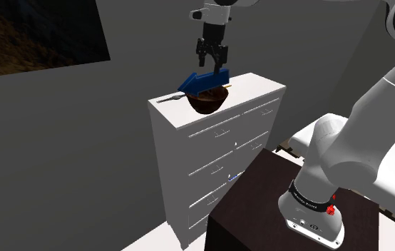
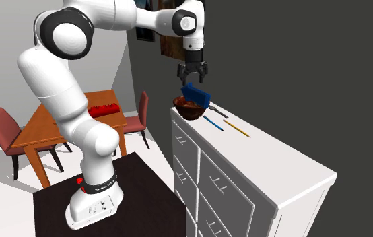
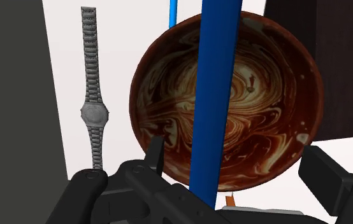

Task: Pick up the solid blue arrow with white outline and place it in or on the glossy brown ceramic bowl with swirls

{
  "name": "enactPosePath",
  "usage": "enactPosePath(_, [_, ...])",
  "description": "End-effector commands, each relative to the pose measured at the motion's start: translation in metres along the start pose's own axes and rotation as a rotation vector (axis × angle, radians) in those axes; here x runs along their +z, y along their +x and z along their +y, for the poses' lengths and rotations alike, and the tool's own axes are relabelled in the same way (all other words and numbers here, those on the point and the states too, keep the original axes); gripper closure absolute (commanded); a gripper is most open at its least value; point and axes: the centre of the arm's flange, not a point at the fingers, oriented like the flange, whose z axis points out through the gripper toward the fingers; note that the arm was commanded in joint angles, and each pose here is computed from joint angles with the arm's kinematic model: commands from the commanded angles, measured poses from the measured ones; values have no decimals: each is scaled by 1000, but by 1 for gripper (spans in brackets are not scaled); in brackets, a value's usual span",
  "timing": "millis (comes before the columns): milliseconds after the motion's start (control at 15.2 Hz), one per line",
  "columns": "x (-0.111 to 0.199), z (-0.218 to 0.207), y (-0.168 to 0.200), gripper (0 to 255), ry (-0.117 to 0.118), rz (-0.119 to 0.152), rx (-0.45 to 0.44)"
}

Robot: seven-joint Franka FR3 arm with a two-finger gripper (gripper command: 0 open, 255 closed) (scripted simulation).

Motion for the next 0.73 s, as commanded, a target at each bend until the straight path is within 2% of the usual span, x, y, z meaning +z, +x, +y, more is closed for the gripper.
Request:
enactPosePath(0, [-20,1,0,0,0,0,0])
enactPosePath(132, [-44,1,0,0,0,0,0])
enactPosePath(660, [-44,1,0,0,0,0,0])
